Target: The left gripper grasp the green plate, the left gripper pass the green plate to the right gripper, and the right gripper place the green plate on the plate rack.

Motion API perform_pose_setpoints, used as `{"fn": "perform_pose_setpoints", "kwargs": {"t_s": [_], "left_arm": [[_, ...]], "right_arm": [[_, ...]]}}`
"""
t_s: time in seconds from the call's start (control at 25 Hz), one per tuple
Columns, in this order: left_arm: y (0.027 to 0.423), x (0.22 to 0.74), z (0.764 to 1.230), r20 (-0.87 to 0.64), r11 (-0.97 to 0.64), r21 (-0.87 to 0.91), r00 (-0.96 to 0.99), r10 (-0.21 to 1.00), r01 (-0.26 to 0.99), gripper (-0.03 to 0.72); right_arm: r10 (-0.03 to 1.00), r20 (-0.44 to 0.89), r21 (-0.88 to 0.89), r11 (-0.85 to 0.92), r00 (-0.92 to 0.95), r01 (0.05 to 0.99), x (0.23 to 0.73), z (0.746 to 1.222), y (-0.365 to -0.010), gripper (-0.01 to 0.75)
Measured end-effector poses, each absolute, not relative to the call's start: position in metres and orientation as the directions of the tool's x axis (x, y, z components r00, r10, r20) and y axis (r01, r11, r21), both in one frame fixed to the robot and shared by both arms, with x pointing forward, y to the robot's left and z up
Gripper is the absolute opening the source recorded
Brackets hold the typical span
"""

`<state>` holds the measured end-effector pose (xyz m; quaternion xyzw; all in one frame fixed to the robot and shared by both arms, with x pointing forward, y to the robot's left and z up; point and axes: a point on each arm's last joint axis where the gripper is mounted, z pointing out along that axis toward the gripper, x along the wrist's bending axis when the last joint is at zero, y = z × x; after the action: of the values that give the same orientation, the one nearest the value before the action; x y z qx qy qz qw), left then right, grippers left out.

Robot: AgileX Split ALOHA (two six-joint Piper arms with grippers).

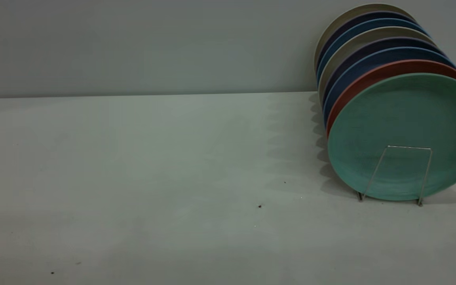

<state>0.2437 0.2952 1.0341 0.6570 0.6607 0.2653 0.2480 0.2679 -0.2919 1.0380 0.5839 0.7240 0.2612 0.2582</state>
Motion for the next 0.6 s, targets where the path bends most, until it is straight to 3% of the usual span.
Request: {"fn": "perform_pose_setpoints", "kwargs": {"t_s": [0.6], "left_arm": [[0.2935, 0.2375, 1.034, 0.014, -0.111, 0.705, 0.143, 0.99, 0.7, 0.543]], "right_arm": [[0.991, -0.072, 0.714, 0.128, -0.11, 0.689, 0.262, 1.039, -0.2964, 0.405]]}}
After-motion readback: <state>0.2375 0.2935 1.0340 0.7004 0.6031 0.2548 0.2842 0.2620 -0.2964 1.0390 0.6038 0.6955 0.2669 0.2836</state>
